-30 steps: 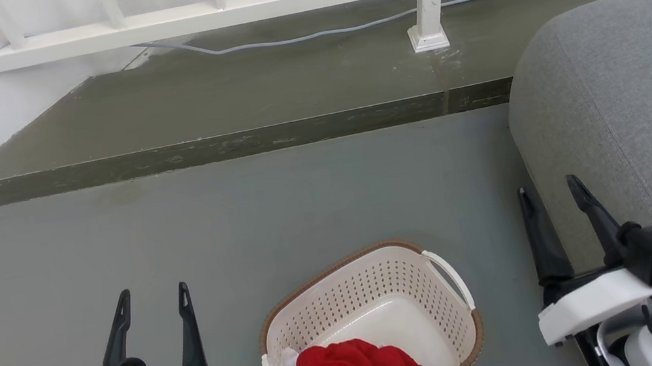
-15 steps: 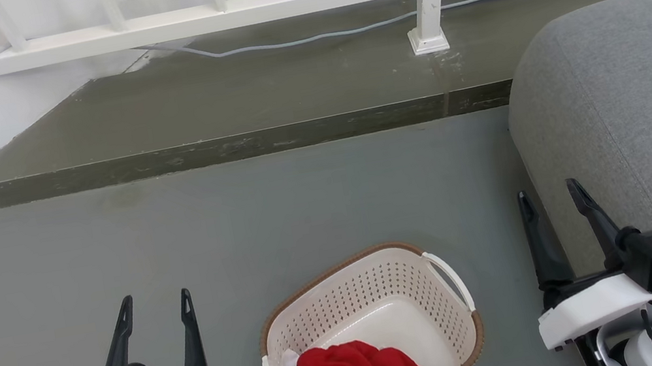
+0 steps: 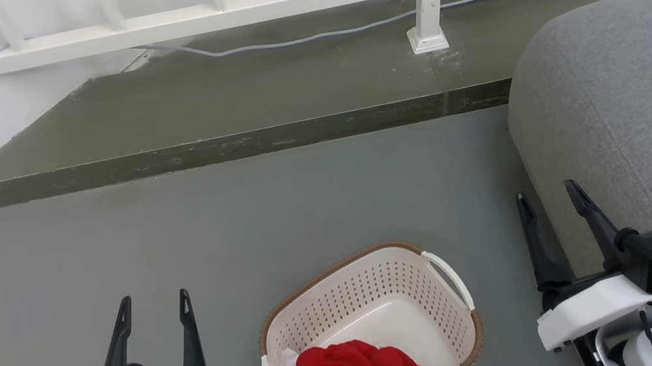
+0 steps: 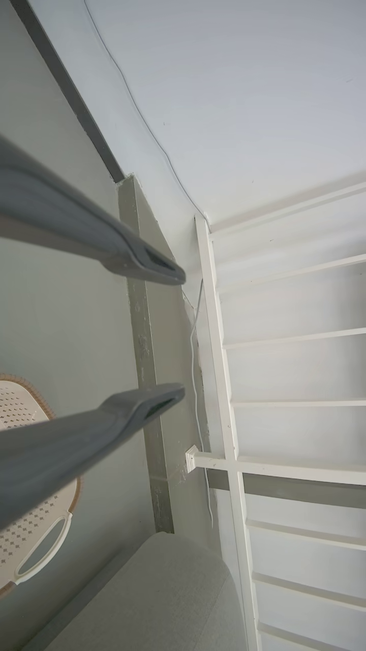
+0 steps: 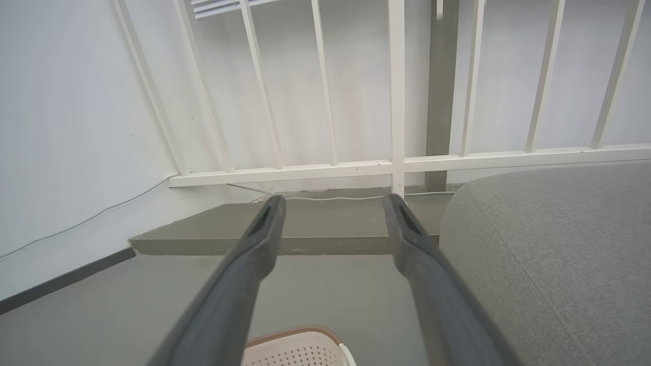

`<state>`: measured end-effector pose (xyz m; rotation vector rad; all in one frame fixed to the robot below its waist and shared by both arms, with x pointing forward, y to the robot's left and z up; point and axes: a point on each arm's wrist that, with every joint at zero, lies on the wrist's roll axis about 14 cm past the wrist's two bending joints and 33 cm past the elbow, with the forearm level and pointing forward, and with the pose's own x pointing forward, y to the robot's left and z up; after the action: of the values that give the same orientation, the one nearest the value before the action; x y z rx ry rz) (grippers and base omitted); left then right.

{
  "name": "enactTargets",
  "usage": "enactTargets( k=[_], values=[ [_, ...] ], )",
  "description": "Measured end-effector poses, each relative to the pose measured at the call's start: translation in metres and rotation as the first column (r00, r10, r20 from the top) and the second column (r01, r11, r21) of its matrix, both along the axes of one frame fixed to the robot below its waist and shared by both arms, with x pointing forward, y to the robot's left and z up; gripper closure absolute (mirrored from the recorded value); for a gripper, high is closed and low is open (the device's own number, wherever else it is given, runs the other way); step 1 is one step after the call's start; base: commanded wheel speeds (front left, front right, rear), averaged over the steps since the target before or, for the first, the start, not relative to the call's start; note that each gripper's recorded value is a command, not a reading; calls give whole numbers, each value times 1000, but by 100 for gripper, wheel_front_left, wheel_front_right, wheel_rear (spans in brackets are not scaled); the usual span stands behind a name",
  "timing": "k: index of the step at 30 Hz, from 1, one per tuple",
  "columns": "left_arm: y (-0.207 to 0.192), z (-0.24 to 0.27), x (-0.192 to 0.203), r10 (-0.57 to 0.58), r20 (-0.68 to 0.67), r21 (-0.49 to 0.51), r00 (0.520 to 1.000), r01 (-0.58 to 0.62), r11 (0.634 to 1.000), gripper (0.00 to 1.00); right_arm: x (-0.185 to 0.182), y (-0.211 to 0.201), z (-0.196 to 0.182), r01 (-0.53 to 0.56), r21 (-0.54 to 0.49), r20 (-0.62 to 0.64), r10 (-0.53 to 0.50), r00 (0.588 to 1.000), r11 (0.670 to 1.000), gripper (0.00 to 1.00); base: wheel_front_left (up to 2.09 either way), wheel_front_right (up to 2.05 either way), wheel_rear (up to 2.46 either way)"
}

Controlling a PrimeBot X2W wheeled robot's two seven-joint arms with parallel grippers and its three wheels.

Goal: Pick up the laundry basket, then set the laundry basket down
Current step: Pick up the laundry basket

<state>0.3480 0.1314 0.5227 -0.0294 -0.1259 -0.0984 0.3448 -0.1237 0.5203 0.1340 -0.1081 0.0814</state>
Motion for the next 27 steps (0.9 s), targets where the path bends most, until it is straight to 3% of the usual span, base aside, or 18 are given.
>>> enactTargets(
  k=[15,27],
  values=[
    [3,-33,13,0,-110,-52,994,-6,999,0,12,-4,-17,14,7,-56,-13,998,1000,0,0,0,0],
    [-1,-99,39,-27,-296,-80,955,3,997,0,54,-15,-26,44,3,-64,-44,997,999,0,0,0,0]
  ],
)
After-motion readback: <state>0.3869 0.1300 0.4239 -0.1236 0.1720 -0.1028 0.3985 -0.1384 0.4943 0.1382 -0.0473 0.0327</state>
